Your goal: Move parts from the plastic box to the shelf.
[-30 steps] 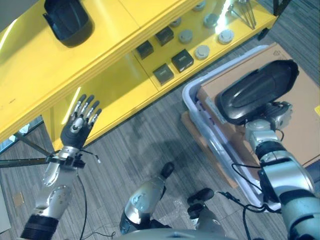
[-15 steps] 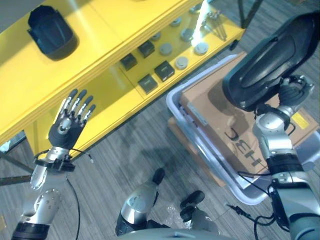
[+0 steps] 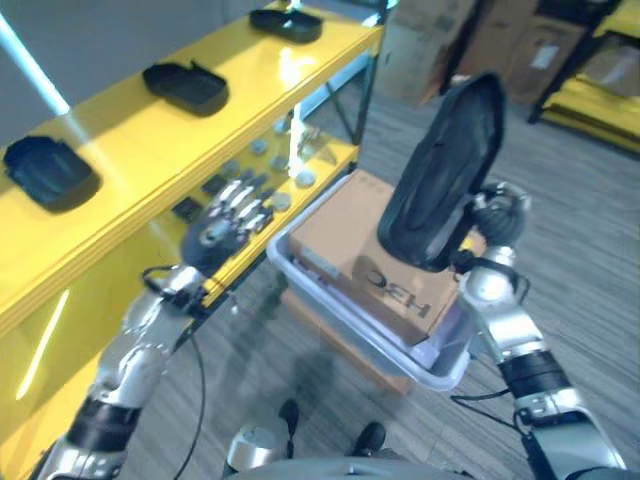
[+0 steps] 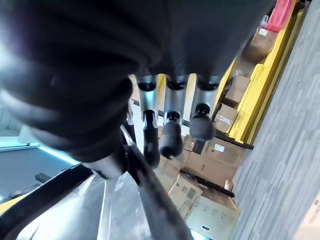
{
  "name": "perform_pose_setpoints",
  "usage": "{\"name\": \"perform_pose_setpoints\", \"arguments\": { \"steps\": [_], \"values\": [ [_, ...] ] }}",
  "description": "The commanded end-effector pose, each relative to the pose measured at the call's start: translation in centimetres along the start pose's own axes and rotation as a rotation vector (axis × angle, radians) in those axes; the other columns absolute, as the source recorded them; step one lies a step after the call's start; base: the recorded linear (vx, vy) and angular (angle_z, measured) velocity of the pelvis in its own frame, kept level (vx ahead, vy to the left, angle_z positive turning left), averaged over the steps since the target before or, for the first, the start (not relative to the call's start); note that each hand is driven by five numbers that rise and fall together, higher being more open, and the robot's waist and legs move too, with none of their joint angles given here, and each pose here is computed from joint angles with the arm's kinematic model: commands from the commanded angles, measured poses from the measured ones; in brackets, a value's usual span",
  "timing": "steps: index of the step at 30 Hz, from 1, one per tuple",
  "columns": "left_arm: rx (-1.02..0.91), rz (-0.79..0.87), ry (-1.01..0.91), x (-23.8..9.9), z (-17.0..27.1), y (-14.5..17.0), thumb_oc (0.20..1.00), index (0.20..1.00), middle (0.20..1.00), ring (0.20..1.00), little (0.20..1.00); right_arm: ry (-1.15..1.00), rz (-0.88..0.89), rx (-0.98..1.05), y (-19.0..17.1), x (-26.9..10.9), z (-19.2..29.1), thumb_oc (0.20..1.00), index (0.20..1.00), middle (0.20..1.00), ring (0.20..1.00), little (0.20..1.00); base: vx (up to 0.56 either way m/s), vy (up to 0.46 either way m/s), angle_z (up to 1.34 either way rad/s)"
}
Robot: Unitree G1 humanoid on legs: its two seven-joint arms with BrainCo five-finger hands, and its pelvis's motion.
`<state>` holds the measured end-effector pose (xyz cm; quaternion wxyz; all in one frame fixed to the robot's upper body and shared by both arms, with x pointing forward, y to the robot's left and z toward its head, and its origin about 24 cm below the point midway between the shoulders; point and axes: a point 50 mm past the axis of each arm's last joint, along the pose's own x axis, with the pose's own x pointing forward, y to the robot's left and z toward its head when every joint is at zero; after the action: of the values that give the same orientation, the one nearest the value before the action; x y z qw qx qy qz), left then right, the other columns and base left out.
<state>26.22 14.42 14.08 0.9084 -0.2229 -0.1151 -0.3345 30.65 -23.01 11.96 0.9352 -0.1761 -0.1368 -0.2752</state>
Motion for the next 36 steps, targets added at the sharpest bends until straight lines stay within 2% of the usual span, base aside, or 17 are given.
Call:
{"name": "perform_pose_setpoints", "arguments": {
  "steps": [1, 3, 4, 7, 9, 17, 22, 28, 36],
  "values": [
    [-0.034, 0.121, 0.075, 1.5, -1.8, 0.2, 1.000, 1.000, 1.000, 1.000, 1.000, -0.172, 0.051, 0.024, 1.6, 1.5, 3.5, 0.200, 0.200, 0.200, 0.200, 0.200, 0.06, 0.011, -0.23],
    [-0.047, 0.150, 0.117, 2.7, -2.5, 0.4, 1.000, 1.000, 1.000, 1.000, 1.000, -0.167, 0.094, 0.034, 2.6, 1.0, 3.5, 0.200, 0.200, 0.200, 0.200, 0.200, 0.07, -0.003, -0.29],
    [-0.018, 0.219, 0.137, 3.6, -2.9, 0.9, 1.000, 1.000, 1.000, 1.000, 1.000, -0.158, 0.133, 0.046, 3.2, 0.7, 3.3, 0.200, 0.200, 0.200, 0.200, 0.200, 0.08, -0.012, -0.26],
    [-0.007, 0.268, 0.180, 4.0, -3.6, 1.5, 1.000, 1.000, 1.000, 1.000, 1.000, -0.160, 0.161, 0.042, 3.6, 0.4, 3.2, 0.200, 0.200, 0.200, 0.200, 0.200, 0.03, -0.005, -0.29],
    [0.039, 0.362, 0.260, 4.4, -4.5, 3.1, 1.000, 1.000, 1.000, 1.000, 1.000, -0.154, 0.201, 0.045, 4.0, 0.3, 3.0, 0.200, 0.200, 0.200, 0.200, 0.200, 0.04, -0.010, -0.10],
    [0.247, 0.601, 0.429, 3.1, -5.9, 7.6, 1.000, 1.000, 1.000, 1.000, 1.000, -0.125, 0.251, 0.052, 4.6, 0.2, 2.6, 0.200, 0.200, 0.200, 0.200, 0.200, 0.02, -0.013, -0.12],
    [0.144, 0.518, 0.435, 3.9, -7.0, 6.6, 1.000, 1.000, 1.000, 1.000, 1.000, -0.126, 0.281, 0.052, 5.0, -0.2, 2.4, 0.200, 0.200, 0.200, 0.200, 0.200, 0.00, 0.000, 0.00],
    [-0.033, 0.374, 0.382, 6.4, -7.6, 3.1, 1.000, 1.000, 1.000, 1.000, 1.000, -0.114, 0.330, 0.061, 6.4, -0.7, 2.4, 0.200, 0.200, 0.200, 0.200, 0.200, 0.01, -0.011, -0.04],
    [-0.098, 0.249, 0.399, 7.7, -8.4, 0.1, 1.000, 1.000, 1.000, 1.000, 1.000, -0.107, 0.388, 0.080, 7.8, -1.2, 2.6, 0.200, 0.200, 0.200, 0.200, 0.200, 0.00, -0.005, -0.01]
  ]
}}
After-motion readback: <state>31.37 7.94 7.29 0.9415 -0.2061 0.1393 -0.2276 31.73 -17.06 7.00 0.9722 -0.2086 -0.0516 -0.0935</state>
